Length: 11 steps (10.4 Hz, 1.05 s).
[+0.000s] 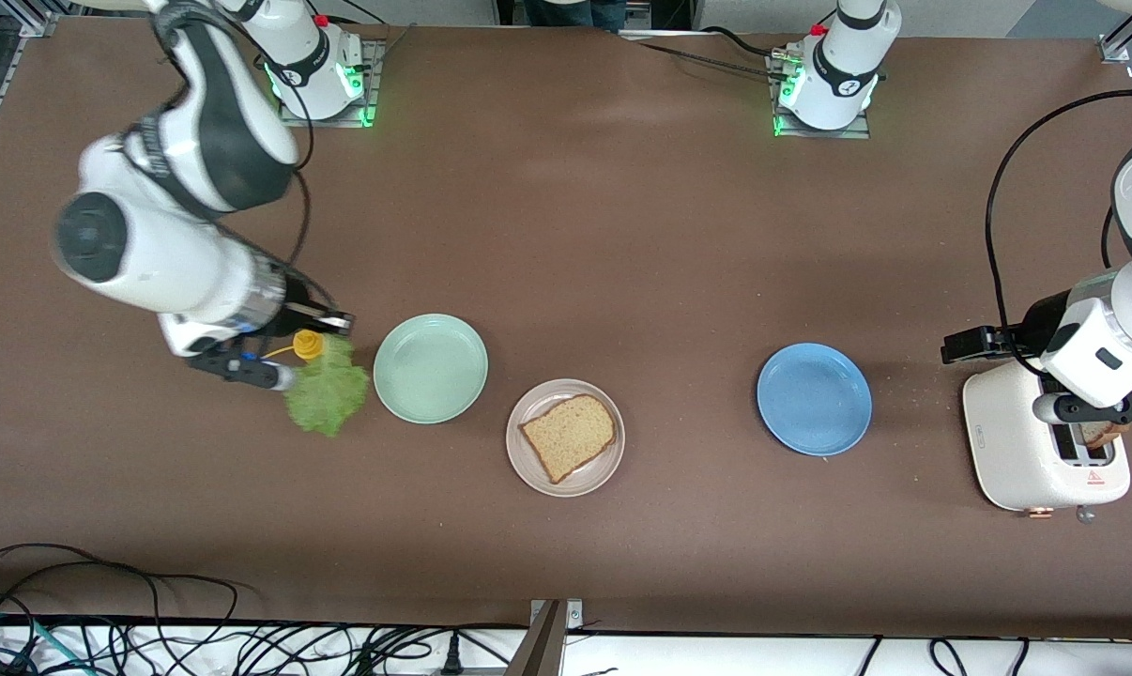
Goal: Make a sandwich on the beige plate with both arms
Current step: 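Lift the lettuce with the right gripper and carry it over the bread, then release the lettuce onto the bread with the right gripper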
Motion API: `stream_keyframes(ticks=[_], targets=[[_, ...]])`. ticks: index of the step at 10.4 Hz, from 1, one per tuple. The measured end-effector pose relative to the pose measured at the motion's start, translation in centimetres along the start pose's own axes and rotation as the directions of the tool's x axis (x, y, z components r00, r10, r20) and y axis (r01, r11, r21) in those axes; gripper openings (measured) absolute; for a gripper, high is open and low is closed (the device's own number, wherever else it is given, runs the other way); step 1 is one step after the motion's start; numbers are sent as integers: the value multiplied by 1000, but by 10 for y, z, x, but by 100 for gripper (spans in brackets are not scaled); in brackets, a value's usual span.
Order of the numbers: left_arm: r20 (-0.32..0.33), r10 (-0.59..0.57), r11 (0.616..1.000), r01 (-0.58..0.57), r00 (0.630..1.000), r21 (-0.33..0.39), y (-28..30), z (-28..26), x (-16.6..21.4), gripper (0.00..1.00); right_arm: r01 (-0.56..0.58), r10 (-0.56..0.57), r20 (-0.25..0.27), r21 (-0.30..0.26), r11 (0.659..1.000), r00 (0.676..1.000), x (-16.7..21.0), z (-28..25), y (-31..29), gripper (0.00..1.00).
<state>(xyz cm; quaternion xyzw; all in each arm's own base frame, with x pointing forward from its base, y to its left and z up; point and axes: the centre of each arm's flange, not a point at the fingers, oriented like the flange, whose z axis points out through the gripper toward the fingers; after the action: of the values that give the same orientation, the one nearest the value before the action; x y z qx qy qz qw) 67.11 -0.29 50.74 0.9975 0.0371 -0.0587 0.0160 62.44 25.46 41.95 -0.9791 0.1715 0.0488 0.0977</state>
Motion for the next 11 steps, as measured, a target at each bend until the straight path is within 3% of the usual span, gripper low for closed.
stream_keyframes(ticks=[3, 6, 8, 11], targets=[[0, -7, 1000, 7, 1000, -1, -9, 0, 1, 100, -137, 147, -56, 143, 980, 988, -48, 72, -91, 4], [1, 30, 1000, -30, 1000, -4, -33, 0, 2, 100, -168, 203, -92, 297, 940, 975, -64, 142, -128, 4], [1, 20, 1000, -20, 1000, 11, -65, 1, 3, 100, -166, 210, -100, 335, 927, 973, -65, 194, -131, 5], [-10, 11, 992, -10, 1000, 123, -98, 3, 7, 100, -153, 204, -115, 348, 925, 972, -55, 215, -134, 42]])
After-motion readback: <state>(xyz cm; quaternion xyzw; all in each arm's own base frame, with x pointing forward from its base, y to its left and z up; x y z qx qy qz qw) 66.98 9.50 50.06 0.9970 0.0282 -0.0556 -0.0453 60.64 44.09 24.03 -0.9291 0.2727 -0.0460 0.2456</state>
